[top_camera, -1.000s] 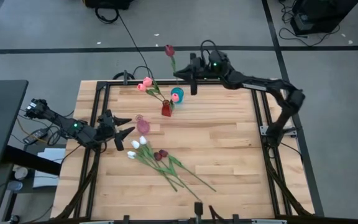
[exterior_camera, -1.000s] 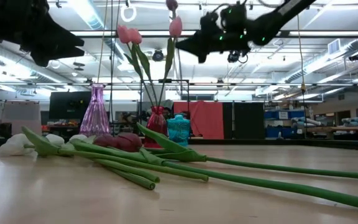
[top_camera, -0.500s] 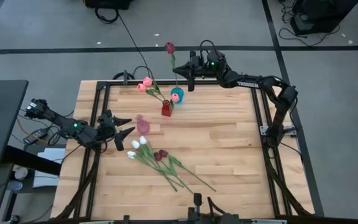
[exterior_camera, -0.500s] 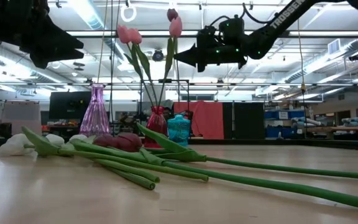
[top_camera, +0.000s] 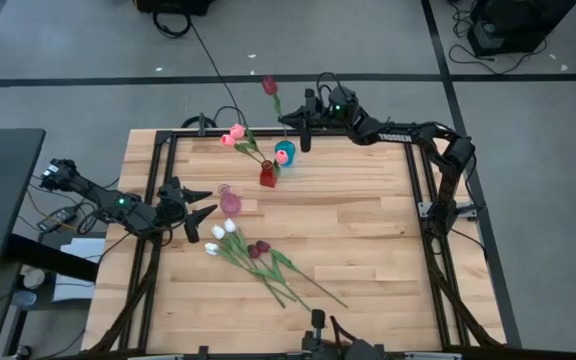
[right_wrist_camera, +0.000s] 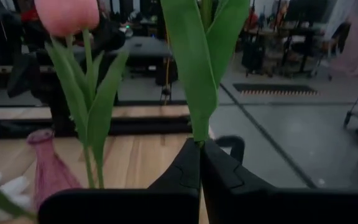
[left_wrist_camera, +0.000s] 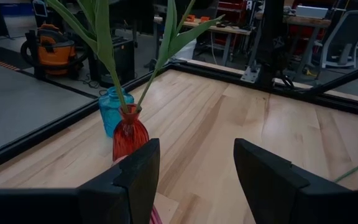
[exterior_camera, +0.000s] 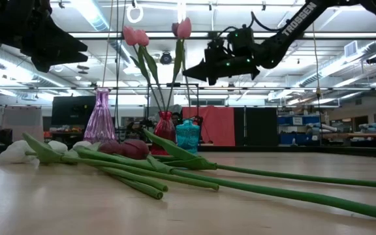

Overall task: Sort flowers into vase by color
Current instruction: Put the dark red tulip into the blue vase

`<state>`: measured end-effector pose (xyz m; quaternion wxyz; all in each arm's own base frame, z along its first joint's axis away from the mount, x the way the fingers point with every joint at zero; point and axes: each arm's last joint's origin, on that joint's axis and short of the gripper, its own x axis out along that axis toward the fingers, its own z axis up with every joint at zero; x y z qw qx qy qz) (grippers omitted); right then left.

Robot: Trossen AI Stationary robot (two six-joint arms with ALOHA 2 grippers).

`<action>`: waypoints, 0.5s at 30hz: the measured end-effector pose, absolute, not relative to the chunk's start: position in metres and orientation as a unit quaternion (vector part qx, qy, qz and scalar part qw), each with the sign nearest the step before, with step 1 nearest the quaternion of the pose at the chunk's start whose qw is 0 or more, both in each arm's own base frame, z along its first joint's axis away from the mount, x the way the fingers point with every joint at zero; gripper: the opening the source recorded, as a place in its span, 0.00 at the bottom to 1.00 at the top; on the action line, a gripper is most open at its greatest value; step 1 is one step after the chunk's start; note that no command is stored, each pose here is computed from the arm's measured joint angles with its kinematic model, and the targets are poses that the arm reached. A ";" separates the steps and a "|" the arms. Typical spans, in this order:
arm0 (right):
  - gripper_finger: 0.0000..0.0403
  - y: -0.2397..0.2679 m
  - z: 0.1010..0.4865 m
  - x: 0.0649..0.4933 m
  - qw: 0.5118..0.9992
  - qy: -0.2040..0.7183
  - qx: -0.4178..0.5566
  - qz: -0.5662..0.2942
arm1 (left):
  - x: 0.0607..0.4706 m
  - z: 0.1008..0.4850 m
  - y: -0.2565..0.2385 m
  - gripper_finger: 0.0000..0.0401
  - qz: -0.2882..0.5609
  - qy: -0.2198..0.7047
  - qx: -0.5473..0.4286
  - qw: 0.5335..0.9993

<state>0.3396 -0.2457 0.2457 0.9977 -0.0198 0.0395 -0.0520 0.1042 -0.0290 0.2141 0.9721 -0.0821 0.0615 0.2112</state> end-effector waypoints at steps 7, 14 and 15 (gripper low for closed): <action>0.12 -0.244 0.228 0.336 0.993 0.112 0.007 -0.040 | 0.104 0.214 -0.029 0.53 0.210 0.062 -0.092 0.971; 0.32 -0.247 0.230 0.334 0.978 0.205 0.021 -0.036 | 0.104 0.212 -0.029 0.53 0.199 0.073 -0.089 0.973; 0.34 -0.246 0.233 0.333 0.976 0.214 0.017 -0.042 | 0.104 0.211 -0.029 0.53 0.200 0.075 -0.090 0.973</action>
